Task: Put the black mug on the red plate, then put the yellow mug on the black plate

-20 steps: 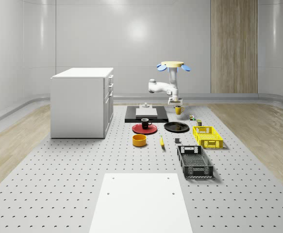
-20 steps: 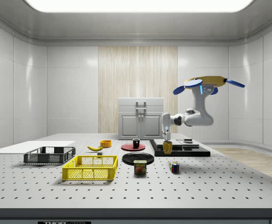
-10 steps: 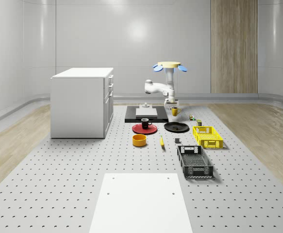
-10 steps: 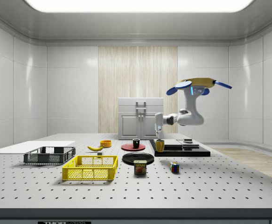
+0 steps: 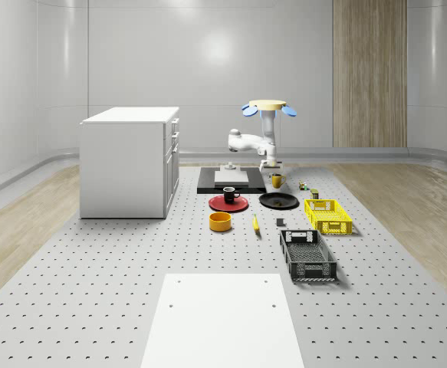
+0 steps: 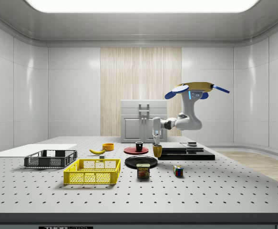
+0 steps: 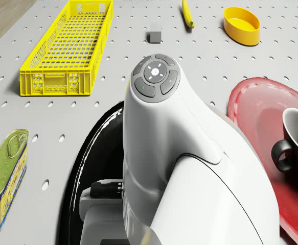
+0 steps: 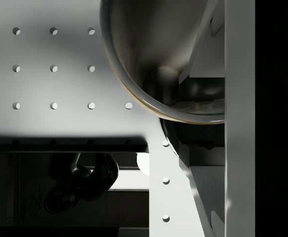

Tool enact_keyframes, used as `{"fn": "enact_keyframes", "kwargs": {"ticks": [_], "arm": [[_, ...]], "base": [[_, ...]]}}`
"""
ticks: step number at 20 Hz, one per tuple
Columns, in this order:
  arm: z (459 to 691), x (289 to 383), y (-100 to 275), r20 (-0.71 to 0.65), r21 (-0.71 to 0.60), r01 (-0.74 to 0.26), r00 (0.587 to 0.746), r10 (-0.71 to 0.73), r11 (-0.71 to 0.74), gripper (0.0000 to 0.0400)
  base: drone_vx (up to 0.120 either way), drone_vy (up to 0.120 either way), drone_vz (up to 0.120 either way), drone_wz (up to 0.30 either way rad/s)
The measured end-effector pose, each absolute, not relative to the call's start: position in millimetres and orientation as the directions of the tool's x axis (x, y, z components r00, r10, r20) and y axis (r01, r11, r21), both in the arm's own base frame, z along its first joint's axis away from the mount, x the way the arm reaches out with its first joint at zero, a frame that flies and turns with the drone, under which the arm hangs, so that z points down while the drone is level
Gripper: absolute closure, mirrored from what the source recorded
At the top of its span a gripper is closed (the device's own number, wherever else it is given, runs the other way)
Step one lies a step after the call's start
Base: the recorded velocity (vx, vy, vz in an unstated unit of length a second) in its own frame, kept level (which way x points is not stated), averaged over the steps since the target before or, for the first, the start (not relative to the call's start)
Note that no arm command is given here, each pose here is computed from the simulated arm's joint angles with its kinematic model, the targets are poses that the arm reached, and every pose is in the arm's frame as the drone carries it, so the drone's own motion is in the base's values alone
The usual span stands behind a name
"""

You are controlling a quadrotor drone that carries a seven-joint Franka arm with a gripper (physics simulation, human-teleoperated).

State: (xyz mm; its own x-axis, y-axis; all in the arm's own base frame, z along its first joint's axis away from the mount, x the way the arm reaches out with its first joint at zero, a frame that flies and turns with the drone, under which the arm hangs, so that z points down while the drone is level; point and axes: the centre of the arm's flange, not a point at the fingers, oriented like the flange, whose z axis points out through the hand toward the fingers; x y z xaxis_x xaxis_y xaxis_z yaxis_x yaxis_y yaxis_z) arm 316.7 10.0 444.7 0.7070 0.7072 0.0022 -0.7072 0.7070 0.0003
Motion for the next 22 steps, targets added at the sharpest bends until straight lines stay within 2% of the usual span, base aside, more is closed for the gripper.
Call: {"fn": "enact_keyframes", "kwargs": {"ticks": [15, 19, 22], "arm": [[444.7, 316.7, 10.0, 0.002, 0.0, -0.707, 0.707, 0.707, 0.707, 0.029], [444.7, 316.7, 10.0, 0.002, 0.0, -0.707, 0.707, 0.707, 0.707, 0.029], [444.7, 316.7, 10.0, 0.002, 0.0, -0.707, 0.707, 0.707, 0.707, 0.029]], "base": [[0.12, 0.0, 0.0, 0.0], [0.12, -0.11, 0.0, 0.0], [0.067, 0.0, 0.0, 0.0]]}}
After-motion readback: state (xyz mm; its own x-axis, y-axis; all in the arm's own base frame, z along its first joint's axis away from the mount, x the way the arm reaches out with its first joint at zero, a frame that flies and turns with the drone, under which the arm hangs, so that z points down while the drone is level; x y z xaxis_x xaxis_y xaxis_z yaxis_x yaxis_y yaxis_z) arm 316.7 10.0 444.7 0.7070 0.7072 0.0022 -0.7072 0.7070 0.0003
